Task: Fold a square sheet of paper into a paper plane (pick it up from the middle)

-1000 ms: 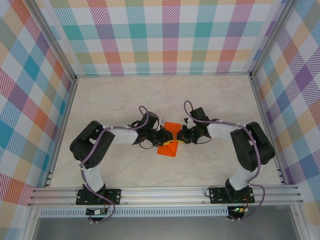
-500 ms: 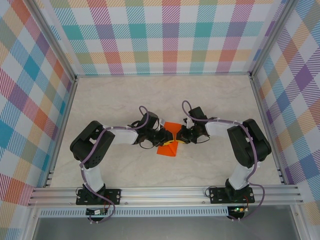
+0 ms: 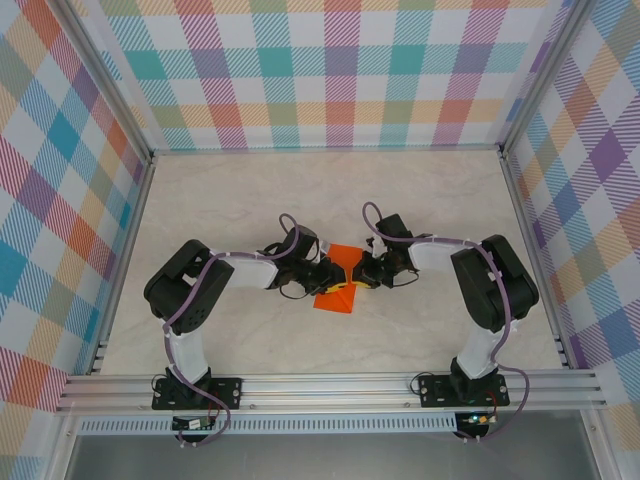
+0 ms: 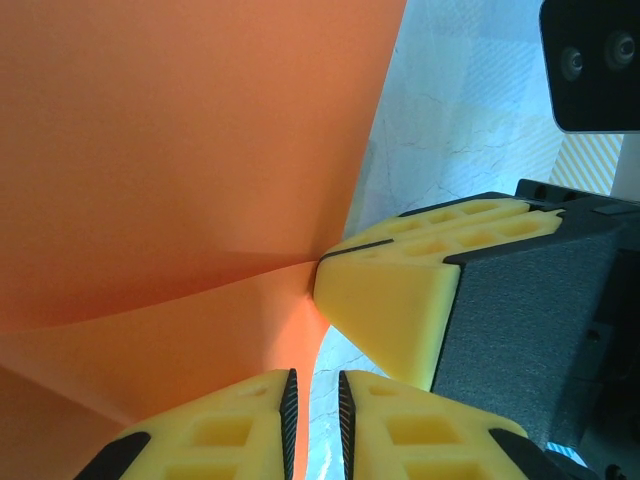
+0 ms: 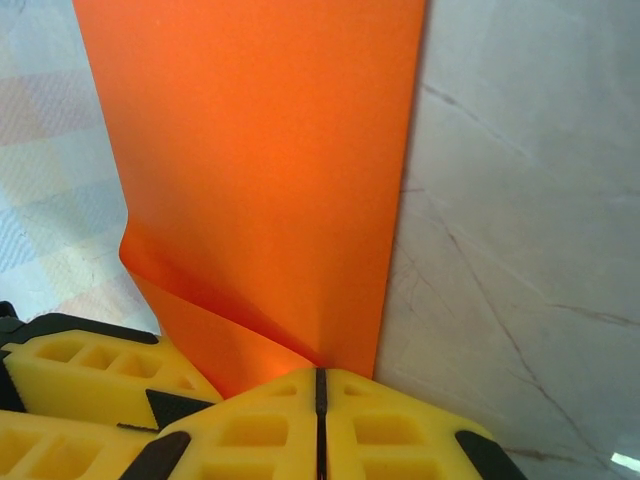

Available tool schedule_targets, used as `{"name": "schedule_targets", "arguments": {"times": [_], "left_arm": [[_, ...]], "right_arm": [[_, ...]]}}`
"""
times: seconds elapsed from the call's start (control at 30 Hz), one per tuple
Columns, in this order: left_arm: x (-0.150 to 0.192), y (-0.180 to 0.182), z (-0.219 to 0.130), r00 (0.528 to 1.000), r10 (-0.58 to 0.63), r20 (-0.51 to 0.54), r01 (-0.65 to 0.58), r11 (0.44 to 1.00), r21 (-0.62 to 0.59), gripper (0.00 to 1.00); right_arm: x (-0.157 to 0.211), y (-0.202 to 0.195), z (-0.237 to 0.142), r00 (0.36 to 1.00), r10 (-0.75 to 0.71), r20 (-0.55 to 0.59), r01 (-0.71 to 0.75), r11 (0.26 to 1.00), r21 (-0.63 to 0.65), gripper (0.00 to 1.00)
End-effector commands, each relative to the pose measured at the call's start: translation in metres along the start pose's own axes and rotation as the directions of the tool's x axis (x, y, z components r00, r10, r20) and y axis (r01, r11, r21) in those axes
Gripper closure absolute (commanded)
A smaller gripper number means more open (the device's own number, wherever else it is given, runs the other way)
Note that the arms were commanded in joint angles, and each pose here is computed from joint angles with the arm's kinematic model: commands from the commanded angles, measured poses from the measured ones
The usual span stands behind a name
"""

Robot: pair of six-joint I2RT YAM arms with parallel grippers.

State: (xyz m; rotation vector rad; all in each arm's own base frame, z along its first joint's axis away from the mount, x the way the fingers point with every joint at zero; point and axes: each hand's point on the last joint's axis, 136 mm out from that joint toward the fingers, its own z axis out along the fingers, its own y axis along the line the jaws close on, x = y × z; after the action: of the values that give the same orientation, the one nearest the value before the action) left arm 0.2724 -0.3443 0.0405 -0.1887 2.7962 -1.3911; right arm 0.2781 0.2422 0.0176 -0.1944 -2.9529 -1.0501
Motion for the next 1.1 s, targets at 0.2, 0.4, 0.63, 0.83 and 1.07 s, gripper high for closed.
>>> {"name": "schedule_targets", "arguments": {"times": [0.2, 0.4, 0.63, 0.83, 1.07], "left_arm": [[0.001, 0.010, 0.005, 1.000, -0.008, -0.020, 0.007, 1.000, -0.017, 0.80], [0.002, 0.012, 0.007, 1.000, -0.012, -0.023, 0.011, 1.000, -0.026, 0.80], [0.003, 0.021, 0.007, 0.999, -0.027, -0.024, 0.025, 0.998, -0.058, 0.80], [0.008, 0.037, 0.009, 0.998, -0.055, -0.038, 0.051, 0.993, -0.109, 0.80], [0.013, 0.053, 0.009, 0.996, -0.082, -0.043, 0.074, 0.984, -0.164, 0.82]], "right_arm": [[-0.001, -0.004, 0.003, 1.000, -0.020, -0.006, 0.020, 0.999, 0.029, 0.91], [0.000, -0.007, 0.004, 1.000, -0.017, -0.009, 0.017, 0.999, 0.040, 0.91], [0.001, -0.009, 0.005, 1.000, -0.012, -0.013, 0.012, 0.999, 0.049, 0.91], [-0.001, -0.004, -0.003, 1.000, -0.019, 0.002, 0.019, 0.998, 0.054, 0.87], [-0.008, 0.008, -0.028, 0.995, -0.059, 0.077, 0.053, 0.996, 0.077, 0.82]]}}
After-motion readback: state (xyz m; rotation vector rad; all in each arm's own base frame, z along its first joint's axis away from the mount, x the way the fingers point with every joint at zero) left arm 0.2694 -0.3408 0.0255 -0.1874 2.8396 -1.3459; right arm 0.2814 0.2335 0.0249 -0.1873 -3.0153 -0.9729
